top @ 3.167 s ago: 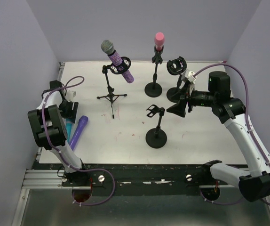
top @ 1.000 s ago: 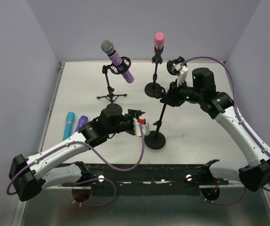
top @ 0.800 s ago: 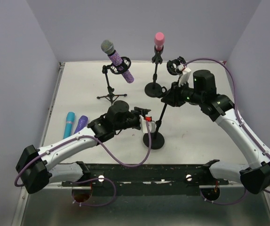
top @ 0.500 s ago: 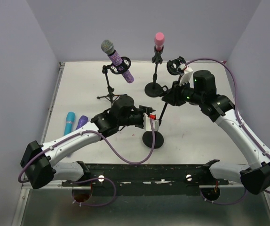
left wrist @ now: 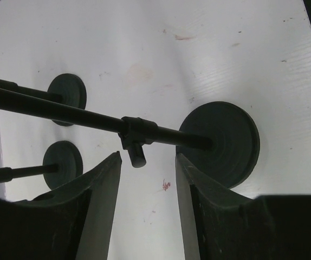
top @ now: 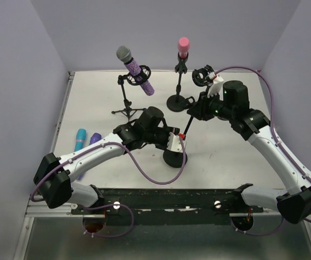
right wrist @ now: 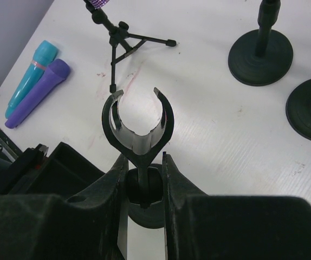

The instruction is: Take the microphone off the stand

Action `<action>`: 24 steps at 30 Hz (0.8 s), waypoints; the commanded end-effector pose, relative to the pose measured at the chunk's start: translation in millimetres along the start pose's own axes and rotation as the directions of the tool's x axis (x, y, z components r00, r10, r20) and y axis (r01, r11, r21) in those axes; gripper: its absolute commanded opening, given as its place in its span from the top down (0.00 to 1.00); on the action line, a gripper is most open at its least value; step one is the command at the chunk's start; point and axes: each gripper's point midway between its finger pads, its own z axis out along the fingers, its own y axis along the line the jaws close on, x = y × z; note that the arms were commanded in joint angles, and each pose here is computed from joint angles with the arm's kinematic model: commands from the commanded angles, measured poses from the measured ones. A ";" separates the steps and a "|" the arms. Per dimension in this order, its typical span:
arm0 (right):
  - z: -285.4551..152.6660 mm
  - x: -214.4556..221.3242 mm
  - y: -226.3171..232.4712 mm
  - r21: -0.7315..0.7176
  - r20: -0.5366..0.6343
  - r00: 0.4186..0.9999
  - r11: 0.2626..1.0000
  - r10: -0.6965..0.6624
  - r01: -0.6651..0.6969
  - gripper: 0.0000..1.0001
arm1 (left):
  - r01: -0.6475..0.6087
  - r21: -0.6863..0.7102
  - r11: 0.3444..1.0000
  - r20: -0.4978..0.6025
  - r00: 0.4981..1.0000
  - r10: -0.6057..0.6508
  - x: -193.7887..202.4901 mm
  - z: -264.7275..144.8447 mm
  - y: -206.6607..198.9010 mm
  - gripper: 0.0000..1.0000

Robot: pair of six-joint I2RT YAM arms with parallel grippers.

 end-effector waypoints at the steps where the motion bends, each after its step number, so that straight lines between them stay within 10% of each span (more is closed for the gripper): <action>1: -2.3 -22.4 9.9 -0.033 0.084 0.996 0.999 0.009 -0.006 0.99 | 0.011 -0.033 0.999 -0.025 1.000 -0.012 8.2 7.9 8.7 0.51; 14: 0.1 -20.3 10.9 -0.044 0.078 0.997 0.999 0.008 -0.004 0.99 | 0.023 -0.132 0.991 -0.088 0.996 -0.035 29.1 22.3 29.8 0.63; 20: -2.4 -20.0 10.5 -0.042 0.084 0.996 0.999 -0.013 0.017 0.99 | 0.092 -0.134 0.987 -0.058 0.993 -0.101 22.3 22.3 31.1 0.99; 24: -12.8 -26.6 9.0 -0.024 0.119 0.987 0.994 -0.107 0.110 0.99 | 0.312 -0.131 0.941 0.039 0.950 -0.310 3.3 11.5 39.5 1.00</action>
